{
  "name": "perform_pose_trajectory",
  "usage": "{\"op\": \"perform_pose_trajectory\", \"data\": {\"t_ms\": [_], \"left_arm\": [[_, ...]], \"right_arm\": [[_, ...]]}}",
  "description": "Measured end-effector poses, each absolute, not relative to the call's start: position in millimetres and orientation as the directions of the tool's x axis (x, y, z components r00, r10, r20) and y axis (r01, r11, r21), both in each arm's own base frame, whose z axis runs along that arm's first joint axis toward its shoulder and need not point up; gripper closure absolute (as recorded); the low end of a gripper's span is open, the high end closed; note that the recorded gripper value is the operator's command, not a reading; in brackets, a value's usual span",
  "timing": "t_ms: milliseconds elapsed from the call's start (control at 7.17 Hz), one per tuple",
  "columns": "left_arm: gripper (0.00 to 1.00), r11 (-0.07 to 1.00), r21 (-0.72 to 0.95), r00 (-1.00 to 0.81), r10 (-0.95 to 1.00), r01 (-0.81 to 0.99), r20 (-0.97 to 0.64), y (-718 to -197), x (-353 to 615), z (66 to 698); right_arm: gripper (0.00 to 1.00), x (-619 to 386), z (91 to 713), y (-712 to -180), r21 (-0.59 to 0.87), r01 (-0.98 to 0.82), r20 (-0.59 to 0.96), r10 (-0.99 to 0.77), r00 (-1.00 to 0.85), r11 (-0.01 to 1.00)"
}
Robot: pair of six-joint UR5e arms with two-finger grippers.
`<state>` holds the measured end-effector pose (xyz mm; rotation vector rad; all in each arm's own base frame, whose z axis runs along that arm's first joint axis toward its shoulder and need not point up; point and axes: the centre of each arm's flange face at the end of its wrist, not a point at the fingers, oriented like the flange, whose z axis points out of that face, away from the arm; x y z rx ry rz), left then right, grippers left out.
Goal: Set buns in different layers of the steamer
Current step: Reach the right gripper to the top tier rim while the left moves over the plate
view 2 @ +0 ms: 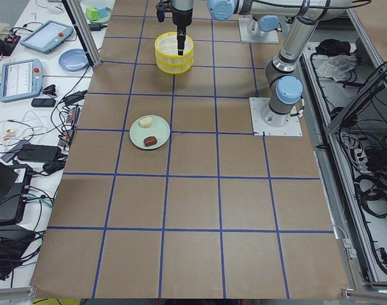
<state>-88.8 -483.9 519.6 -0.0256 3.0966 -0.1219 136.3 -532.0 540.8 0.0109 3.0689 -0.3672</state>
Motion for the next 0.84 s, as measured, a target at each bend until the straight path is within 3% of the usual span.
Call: {"op": "perform_pose_trajectory", "data": {"t_ms": [837], "left_arm": [[0.0, 0.999, -0.032, -0.999, -0.026, -0.025, -0.045, -479, -81, 515]], "right_arm": [[0.0, 137, 527, -530, -0.208, 0.011, -0.052, 0.0, -0.999, 0.978]]}}
